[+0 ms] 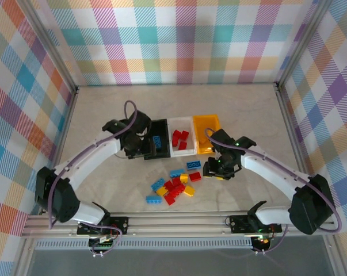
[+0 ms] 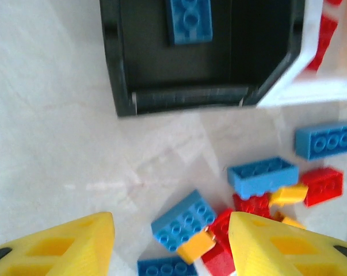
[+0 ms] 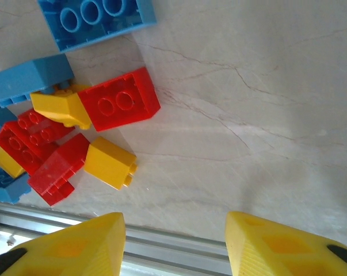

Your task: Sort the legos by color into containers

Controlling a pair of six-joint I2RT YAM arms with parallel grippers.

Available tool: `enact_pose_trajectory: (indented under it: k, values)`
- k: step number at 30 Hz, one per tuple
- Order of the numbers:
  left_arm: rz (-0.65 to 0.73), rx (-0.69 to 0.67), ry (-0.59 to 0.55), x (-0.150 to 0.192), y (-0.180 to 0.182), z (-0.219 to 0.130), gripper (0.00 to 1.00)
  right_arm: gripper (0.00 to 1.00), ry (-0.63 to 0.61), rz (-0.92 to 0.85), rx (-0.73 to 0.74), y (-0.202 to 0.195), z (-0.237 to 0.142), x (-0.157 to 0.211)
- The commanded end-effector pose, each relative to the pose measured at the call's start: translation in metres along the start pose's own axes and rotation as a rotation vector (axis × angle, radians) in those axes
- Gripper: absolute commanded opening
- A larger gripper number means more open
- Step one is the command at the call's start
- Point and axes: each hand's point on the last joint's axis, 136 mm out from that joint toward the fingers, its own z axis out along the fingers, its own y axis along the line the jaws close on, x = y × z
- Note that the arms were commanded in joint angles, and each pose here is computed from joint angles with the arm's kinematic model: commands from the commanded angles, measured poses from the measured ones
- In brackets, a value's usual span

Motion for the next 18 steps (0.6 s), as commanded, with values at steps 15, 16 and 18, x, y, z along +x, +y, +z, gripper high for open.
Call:
enact_pose_trajectory:
  k: [15,16,18]
  values:
    - [-0.108,-0.002,0.007,0.061,0.043,0.014,0.66,0.65,0.006,-0.141,0.069,0.037,0.022,-0.065]
    - [-0.108,-0.008,0.008,0.062,0.045,0.013,0.66,0.65,0.005,-0.150,0.085,0.037,0.023,-0.069]
    - [-0.107,-0.015,0.003,0.062,0.048,0.011,0.67,0.65,0.012,-0.168,0.120,0.037,0.026,-0.076]
